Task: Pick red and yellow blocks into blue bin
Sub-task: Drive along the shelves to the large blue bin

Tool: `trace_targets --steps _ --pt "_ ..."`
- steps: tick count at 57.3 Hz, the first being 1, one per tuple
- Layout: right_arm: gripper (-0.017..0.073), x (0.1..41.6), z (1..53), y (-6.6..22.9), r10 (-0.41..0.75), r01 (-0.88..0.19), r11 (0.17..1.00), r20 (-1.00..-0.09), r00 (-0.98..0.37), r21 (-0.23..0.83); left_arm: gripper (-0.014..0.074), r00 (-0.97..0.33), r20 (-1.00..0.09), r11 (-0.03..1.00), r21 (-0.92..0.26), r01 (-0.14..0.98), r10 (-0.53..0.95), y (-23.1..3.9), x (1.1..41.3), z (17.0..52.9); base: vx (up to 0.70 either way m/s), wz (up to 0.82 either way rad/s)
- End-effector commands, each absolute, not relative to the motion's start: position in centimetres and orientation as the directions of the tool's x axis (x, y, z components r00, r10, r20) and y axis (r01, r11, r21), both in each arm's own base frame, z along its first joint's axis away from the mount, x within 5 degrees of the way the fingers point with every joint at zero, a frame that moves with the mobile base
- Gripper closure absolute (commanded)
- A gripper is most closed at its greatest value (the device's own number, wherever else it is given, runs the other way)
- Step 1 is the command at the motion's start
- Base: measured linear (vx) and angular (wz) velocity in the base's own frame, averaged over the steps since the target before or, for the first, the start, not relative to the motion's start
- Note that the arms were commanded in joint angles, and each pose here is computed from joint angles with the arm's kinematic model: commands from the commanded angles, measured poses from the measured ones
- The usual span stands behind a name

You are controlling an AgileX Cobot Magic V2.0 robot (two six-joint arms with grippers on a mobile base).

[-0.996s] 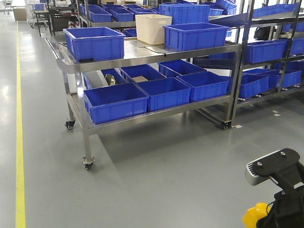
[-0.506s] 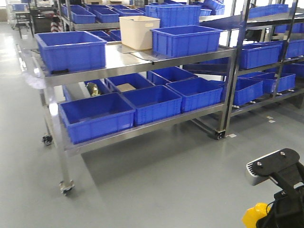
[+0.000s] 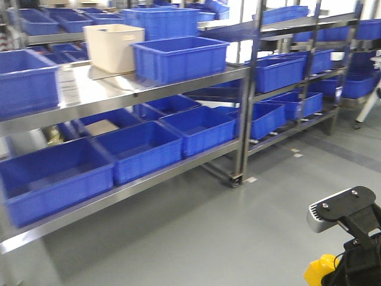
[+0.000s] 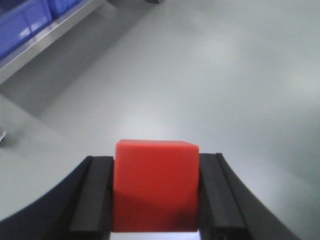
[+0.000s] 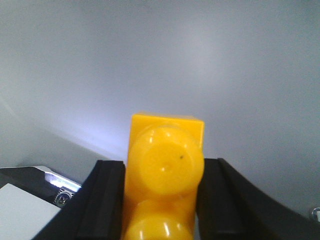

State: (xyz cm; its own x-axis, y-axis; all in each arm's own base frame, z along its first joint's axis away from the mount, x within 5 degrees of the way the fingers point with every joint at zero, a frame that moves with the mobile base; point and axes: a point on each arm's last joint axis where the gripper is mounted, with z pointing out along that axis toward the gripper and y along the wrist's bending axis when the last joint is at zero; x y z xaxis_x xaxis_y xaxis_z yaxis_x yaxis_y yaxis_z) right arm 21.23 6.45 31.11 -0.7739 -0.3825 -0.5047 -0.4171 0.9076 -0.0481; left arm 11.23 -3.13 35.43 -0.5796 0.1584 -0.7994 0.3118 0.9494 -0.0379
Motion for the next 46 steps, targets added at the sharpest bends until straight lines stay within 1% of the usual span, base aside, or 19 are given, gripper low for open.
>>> trace_targets --steps 1,20,46 --pt "0.0291 21.37 32.57 6.45 -0.379 -0.418 0.906 -0.576 -0.724 -0.071 0.0357 -0.509 -0.851 0.948 -0.046 0.315 0.128 -3.31 11.40 36.73 0.48 -0.35" --pt "0.0291 21.35 32.56 6.44 -0.379 -0.418 0.906 -0.575 -0.725 -0.071 0.0357 -0.508 -0.852 0.948 -0.046 0.315 0.127 -3.31 11.40 36.74 0.47 -0.30" --pt "0.0291 21.36 32.56 6.44 -0.379 -0.418 0.906 -0.575 -0.725 -0.071 0.0357 -0.508 -0.852 0.948 -0.046 0.315 0.127 -3.31 11.40 36.74 0.46 -0.19"
